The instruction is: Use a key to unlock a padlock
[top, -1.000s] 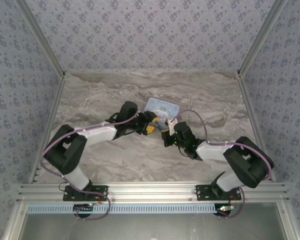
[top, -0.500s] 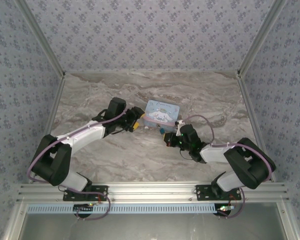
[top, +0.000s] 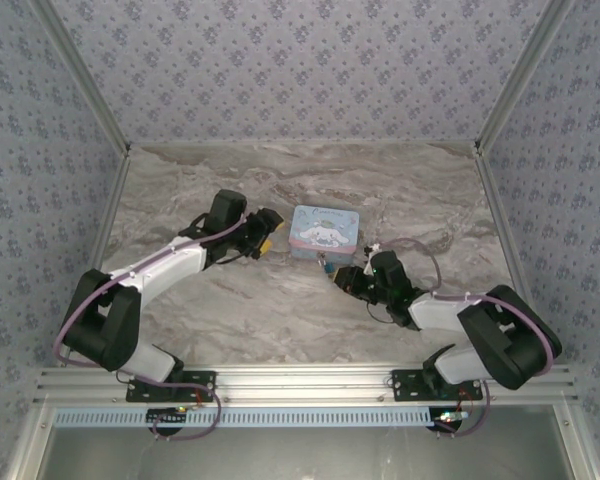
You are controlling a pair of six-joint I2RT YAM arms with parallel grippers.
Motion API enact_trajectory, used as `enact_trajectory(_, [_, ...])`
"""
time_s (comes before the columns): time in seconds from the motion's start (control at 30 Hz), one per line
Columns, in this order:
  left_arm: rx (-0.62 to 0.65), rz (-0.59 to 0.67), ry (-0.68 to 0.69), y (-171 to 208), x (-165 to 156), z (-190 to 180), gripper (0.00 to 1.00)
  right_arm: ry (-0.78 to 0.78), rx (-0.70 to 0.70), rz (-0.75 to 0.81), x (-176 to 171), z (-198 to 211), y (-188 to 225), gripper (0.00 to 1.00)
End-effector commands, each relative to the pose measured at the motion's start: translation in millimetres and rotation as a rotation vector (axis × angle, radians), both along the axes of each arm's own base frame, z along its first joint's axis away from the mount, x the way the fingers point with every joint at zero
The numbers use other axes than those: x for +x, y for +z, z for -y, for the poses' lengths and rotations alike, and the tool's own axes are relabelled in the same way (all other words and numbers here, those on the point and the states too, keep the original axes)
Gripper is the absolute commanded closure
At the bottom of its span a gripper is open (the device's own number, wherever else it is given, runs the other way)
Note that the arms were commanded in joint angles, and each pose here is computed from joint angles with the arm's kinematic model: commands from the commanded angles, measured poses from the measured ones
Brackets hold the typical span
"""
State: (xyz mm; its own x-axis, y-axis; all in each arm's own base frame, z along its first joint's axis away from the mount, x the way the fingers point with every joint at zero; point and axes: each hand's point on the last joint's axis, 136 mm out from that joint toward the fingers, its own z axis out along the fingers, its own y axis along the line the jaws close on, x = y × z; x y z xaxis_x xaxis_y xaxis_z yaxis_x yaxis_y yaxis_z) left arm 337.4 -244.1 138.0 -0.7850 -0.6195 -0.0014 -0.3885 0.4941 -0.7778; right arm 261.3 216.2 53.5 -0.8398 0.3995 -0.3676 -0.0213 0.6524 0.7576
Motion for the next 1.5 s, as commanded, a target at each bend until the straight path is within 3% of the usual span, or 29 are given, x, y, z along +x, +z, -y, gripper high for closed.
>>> enact_trajectory(0.0, [0.031, 0.047, -0.010, 13, 9, -4, 0.33, 0.001, -0.045, -0.029, -4, 9, 0, 0.69])
enact_trajectory(0.23, [0.102, 0.098, -0.120, 11, 14, 1, 0.32, 0.142, -0.109, 0.178, -6, 11, 37, 0.41])
enact_trajectory(0.47, [0.123, 0.116, -0.252, -3, 19, 16, 0.32, 0.222, -0.013, 0.284, 6, -6, 65, 0.22])
enact_trajectory(0.9, [0.077, 0.095, -0.405, -37, 29, 47, 0.31, 0.236, 0.001, 0.256, 37, -40, 48, 0.22])
enact_trajectory(1.27, [0.128, 0.016, -0.411, -76, 20, 38, 0.36, 0.240, -0.025, 0.219, 53, -49, 20, 0.25])
enact_trajectory(1.47, [0.142, -0.022, -0.398, -94, 8, 30, 0.38, 0.249, -0.003, 0.251, 56, -53, 20, 0.33])
